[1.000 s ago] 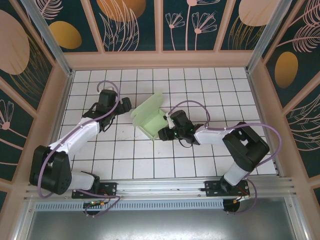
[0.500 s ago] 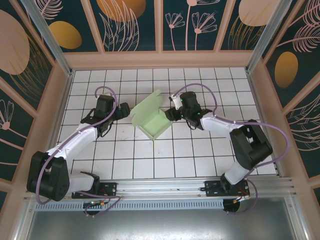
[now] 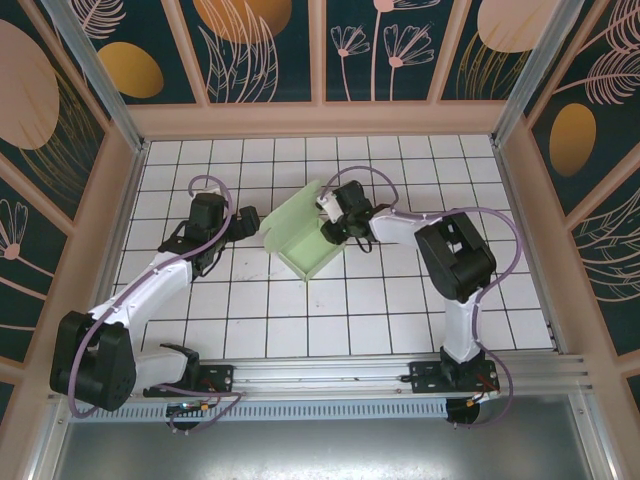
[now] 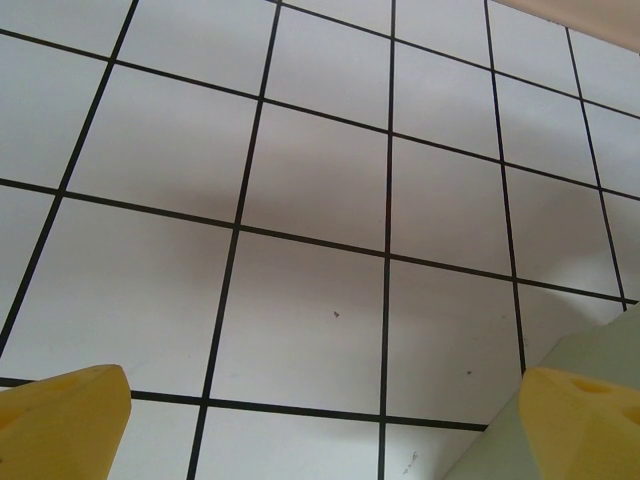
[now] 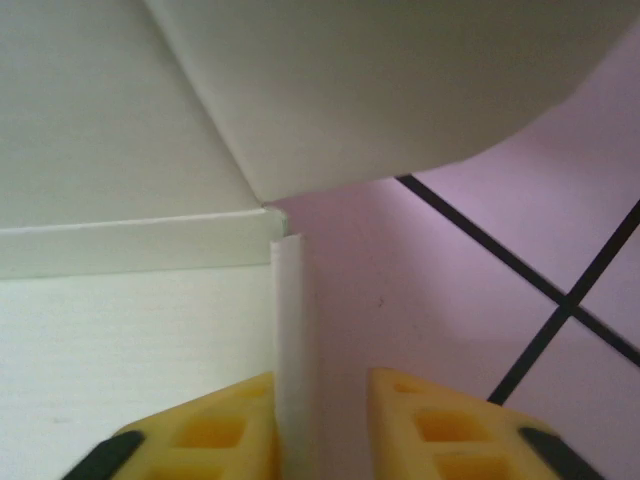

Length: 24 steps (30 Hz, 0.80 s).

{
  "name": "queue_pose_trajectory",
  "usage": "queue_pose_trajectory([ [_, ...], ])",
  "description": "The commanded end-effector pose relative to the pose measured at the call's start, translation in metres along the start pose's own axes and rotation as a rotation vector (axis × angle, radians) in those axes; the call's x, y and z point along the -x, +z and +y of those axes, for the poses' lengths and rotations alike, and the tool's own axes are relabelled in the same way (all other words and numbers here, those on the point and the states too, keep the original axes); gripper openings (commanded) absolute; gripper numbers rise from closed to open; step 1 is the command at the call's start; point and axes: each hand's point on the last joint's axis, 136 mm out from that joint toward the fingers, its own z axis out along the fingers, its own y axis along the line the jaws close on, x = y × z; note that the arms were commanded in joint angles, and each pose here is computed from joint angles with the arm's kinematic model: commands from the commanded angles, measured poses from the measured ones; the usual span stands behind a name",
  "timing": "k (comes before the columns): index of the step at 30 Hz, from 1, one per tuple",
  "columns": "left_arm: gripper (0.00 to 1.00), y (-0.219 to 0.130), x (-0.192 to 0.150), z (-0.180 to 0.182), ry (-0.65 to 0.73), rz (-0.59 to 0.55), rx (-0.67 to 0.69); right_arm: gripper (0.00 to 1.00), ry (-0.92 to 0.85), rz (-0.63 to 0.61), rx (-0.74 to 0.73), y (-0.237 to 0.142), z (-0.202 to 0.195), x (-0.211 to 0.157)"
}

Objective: Fold the paper box

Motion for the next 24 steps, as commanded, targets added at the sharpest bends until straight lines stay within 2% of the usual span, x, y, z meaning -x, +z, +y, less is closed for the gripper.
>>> queue_pose_trajectory([
  [1,0.98,0.003,-0.001,0.004,0.023,-0.006,0.016,0.17,-0.005,0.043,-0.086,0.004,-0.008,-0.004],
  [3,0.98,0.003,-0.002,0.006,0.026,-0.005,0.023,0.09,0.001,0.045,-0.135,0.002,-0.012,-0.004],
  [8,0.98,0.005,-0.003,0.006,0.025,0.001,0.026,0.0,0.037,0.044,-0.267,-0.007,-0.03,-0.014],
  [16,0.98,0.008,-0.003,0.005,0.019,0.0,0.019,0.0,0.253,0.051,-0.496,-0.03,-0.059,-0.049],
  [21,0.99,0.011,-0.004,0.001,0.015,0.01,0.003,0.0,0.37,0.051,-0.529,-0.03,-0.06,-0.064],
  [24,0.99,0.01,-0.002,0.0,0.015,0.006,0.0,0.0,0.385,0.03,-0.55,-0.035,-0.063,-0.057],
])
